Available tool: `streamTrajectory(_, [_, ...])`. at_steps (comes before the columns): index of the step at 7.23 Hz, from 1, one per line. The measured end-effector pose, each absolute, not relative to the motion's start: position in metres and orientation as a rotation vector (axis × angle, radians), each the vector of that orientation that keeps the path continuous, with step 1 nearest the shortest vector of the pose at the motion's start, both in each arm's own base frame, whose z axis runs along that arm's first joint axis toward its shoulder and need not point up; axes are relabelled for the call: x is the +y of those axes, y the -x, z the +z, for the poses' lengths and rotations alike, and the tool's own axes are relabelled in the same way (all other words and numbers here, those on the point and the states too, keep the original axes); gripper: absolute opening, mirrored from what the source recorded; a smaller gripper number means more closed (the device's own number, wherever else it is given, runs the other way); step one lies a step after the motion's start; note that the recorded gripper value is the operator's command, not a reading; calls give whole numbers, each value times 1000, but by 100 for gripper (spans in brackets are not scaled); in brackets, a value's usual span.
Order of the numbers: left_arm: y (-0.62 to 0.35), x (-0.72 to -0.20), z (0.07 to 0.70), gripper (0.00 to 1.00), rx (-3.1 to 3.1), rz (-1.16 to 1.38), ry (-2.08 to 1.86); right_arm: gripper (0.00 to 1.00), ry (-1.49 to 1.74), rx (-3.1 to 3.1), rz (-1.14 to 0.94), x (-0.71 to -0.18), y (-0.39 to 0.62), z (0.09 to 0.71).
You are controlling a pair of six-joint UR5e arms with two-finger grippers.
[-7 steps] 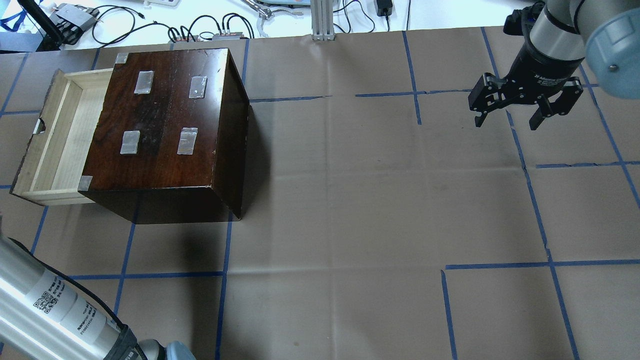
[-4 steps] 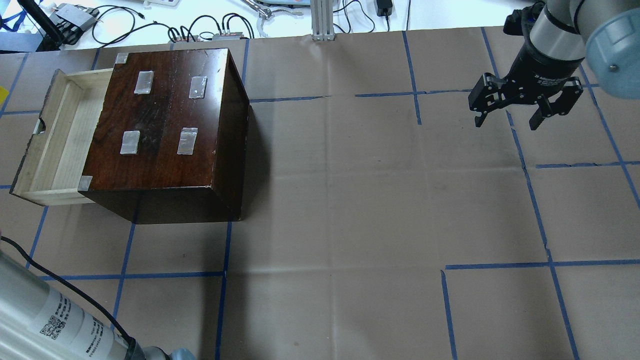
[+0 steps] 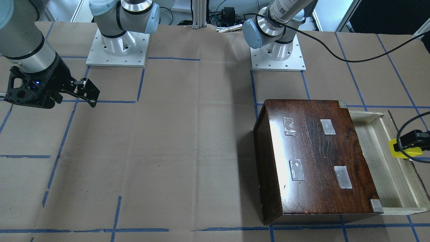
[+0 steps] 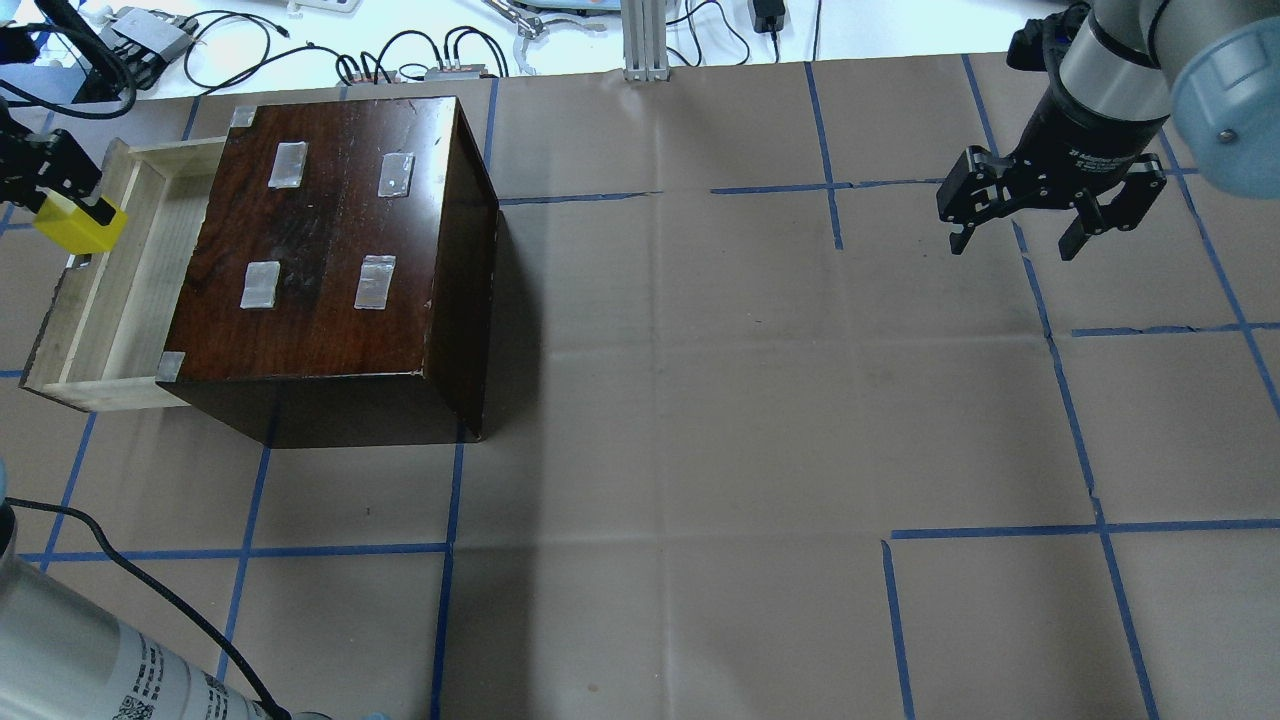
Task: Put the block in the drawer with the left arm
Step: 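Lift the yellow cube and carry it over the open drawer, then lower the yellow cube into the drawer and open the left gripper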
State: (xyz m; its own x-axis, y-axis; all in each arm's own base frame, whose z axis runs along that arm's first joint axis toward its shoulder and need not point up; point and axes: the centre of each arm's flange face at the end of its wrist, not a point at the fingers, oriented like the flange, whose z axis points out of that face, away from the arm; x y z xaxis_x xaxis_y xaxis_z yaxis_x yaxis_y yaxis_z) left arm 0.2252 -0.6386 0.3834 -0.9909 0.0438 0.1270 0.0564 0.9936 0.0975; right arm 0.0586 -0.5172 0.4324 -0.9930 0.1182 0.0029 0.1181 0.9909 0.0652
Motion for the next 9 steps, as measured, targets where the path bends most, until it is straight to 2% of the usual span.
streamTrajectory(4, [-215,-640,334,2,-2980,-98,69,100,-186,3133,103,-517,-59,432])
streamTrajectory(7, [-210,-640,321,4,-2977,-111,82,100,-186,3133,102,-517,-59,432])
streamTrajectory(8, [-206,-640,319,8,-2976,-118,94,100,-186,3133,102,-517,-59,433])
streamTrajectory(9, [-203,-640,318,20,-2975,-124,101,100,-185,3133,102,-517,-59,432])
